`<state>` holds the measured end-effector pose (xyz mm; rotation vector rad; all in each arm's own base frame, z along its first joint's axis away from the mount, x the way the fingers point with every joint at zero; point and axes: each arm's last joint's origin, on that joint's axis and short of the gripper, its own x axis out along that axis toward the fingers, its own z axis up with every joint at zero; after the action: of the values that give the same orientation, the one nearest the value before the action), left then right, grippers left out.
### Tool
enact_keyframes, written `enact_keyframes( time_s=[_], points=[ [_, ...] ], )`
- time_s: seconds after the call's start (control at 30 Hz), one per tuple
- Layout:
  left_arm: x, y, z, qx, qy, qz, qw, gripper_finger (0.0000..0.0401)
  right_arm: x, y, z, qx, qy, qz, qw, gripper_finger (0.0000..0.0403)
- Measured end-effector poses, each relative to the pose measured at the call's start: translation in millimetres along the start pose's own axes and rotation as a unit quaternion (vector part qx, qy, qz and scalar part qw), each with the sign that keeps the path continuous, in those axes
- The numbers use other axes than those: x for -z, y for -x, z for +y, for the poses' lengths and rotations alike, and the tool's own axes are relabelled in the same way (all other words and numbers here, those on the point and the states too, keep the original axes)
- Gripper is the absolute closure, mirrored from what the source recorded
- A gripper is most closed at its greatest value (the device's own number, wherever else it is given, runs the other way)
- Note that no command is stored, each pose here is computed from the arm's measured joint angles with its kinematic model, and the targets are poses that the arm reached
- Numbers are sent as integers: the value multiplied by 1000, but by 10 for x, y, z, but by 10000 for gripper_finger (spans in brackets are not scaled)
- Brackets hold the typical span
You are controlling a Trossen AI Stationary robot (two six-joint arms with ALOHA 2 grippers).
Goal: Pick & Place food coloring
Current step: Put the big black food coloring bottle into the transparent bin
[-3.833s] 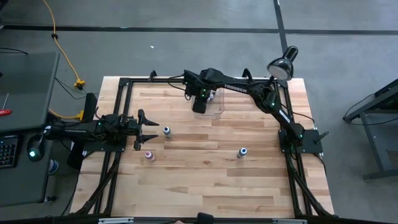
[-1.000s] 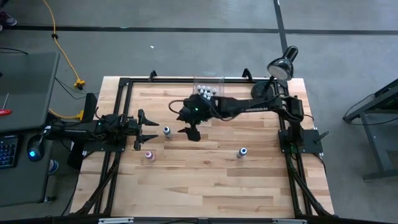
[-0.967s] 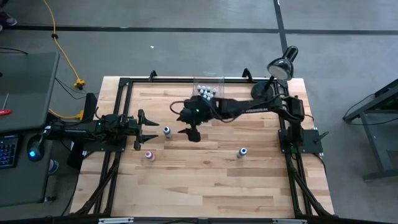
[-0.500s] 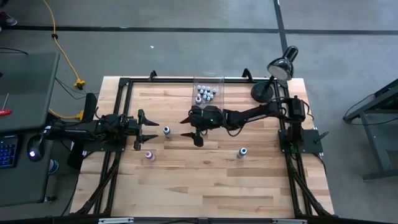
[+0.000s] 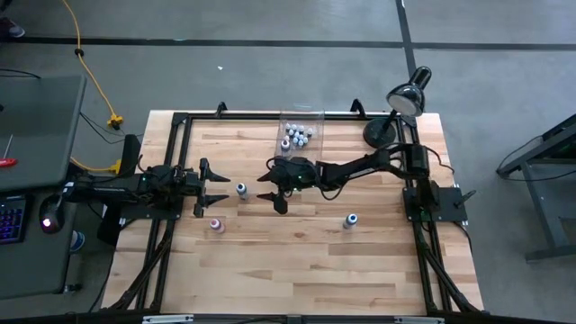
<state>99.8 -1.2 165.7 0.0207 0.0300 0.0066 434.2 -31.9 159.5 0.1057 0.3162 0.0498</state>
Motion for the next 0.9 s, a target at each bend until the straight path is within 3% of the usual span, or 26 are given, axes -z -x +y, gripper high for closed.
enact_keyframes(
  time_s=[0.33, 0.63, 0.9],
  points=[
    [-1, 0, 0, 0, 0, 0, 1000, 162, -56, -370, -52, -6, 20, -19, 1000, 135],
    [-1, 0, 0, 0, 0, 0, 1000, 162, -94, -418, -56, 2, 11, 0, 1000, 134],
    [0, 0, 0, 0, 0, 0, 1000, 162, -192, -472, 44, 40, 32, 69, 996, 135]
  ],
)
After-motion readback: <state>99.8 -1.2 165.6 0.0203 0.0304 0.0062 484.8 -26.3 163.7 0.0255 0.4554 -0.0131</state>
